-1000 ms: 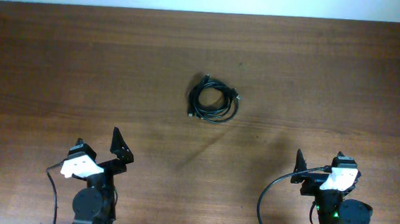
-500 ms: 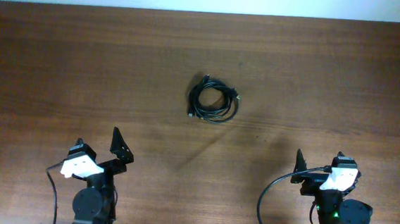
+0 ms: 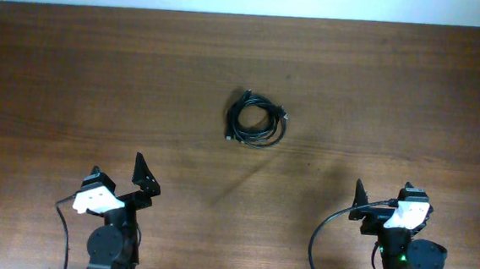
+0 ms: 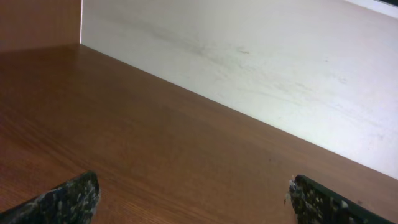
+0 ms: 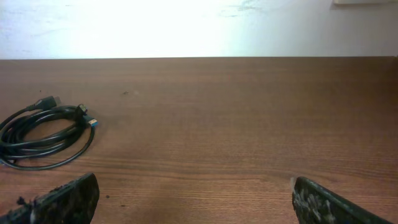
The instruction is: Untangle cables
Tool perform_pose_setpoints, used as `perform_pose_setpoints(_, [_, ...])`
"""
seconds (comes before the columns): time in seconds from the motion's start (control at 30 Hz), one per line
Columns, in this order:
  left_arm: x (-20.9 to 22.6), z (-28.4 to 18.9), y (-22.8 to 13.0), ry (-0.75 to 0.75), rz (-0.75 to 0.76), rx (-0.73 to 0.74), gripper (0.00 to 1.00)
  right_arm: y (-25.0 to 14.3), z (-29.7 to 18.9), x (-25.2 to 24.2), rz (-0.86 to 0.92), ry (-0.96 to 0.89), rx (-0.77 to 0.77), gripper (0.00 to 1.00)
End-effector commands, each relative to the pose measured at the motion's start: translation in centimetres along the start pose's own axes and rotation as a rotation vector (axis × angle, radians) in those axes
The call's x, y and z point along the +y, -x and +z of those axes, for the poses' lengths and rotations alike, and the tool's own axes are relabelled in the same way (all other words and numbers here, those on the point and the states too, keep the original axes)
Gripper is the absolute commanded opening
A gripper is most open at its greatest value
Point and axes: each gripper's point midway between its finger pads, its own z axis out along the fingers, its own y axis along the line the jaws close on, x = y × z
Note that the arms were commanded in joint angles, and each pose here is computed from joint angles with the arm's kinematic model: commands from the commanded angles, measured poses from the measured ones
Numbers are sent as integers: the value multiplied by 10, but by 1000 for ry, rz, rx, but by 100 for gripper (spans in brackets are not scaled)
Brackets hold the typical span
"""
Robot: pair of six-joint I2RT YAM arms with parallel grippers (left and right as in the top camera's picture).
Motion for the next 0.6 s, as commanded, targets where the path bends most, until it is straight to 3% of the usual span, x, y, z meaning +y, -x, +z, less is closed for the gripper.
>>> perform_pose_setpoints(0.0, [0, 0, -2, -2, 16, 3, 99, -2, 0, 0, 6, 2, -1, 98])
perform_pose_setpoints(0.57, [0, 0, -2, -2, 16, 3, 99, -2, 0, 1, 7, 10, -1, 98])
